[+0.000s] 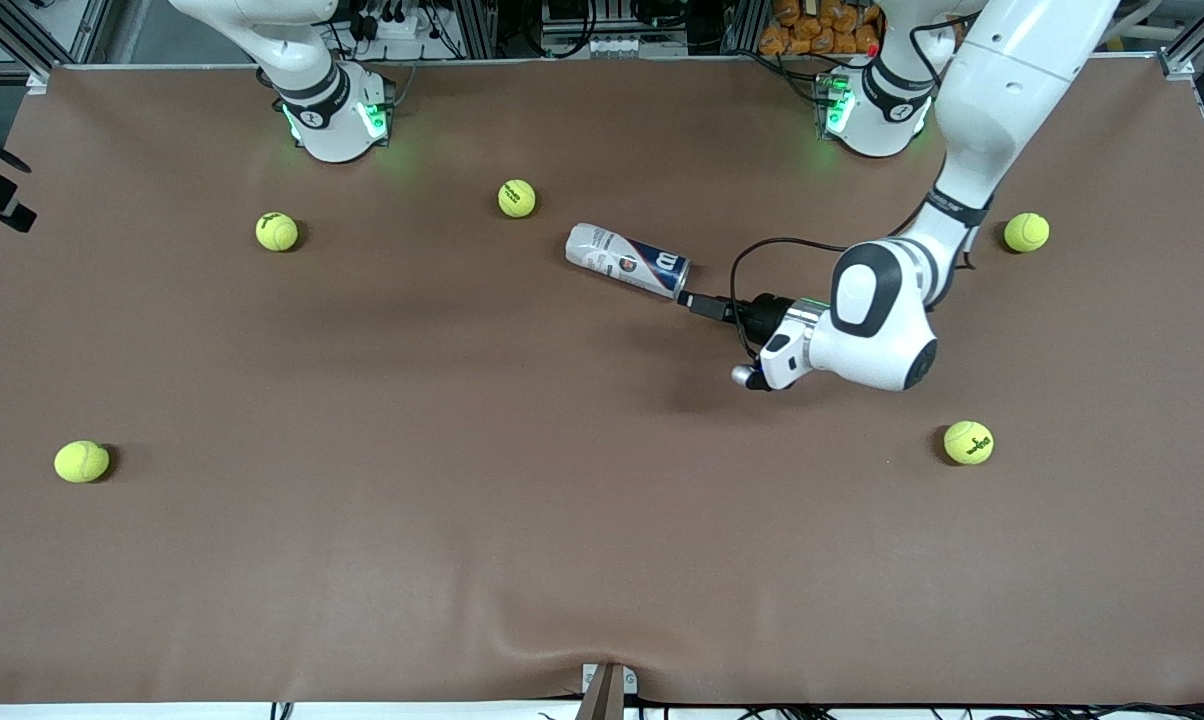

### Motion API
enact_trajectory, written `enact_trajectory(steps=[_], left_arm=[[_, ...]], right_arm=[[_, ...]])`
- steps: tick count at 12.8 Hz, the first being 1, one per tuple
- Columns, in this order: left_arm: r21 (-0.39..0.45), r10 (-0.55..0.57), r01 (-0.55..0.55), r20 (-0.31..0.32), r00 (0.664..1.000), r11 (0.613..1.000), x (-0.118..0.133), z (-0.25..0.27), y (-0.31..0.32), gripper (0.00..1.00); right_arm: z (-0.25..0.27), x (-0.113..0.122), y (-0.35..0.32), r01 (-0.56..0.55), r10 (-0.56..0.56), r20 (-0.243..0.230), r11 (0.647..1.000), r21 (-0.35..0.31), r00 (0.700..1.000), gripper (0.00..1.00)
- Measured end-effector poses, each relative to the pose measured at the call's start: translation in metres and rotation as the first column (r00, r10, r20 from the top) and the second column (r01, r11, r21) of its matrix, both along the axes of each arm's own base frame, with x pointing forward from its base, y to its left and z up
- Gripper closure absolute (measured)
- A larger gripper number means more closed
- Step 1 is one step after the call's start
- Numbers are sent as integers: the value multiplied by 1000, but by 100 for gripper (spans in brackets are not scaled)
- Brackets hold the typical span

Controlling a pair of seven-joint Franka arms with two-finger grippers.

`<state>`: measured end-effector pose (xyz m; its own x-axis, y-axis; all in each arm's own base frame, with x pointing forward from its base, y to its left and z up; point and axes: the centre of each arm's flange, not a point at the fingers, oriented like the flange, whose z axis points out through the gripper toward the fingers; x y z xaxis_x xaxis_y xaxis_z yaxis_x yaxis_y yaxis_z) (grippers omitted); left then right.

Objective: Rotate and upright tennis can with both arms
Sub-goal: 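Grasp the can's bottom end with the left gripper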

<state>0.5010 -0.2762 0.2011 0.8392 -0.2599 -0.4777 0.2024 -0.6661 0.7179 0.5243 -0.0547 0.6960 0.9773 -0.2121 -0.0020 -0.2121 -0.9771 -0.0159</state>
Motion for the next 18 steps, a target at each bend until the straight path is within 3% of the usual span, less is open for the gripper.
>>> enact_trajectory(steps=[6,13,15,17,18], left_arm=[[-129,15,-10,41,999,992,-22,-43,0,0],[-211,28,-21,33,999,977,-49,-80,-1,0],[-219,47,-42,17,999,975,-54,-82,-3,4],[-230,60,-58,3,998,971,-59,-83,-7,21],[-234,67,-66,-5,998,970,-61,-83,-9,22]], right_arm=[[0,1,3,-6,6,0,1000,1,1000,0],[-1,1,5,-10,10,-1,1000,1,1000,0],[-1,1,5,-9,9,-1,1000,1,1000,0],[-1,1,5,-10,10,-1,1000,1,1000,0],[-1,1,5,-10,10,-1,1000,1,1000,0]])
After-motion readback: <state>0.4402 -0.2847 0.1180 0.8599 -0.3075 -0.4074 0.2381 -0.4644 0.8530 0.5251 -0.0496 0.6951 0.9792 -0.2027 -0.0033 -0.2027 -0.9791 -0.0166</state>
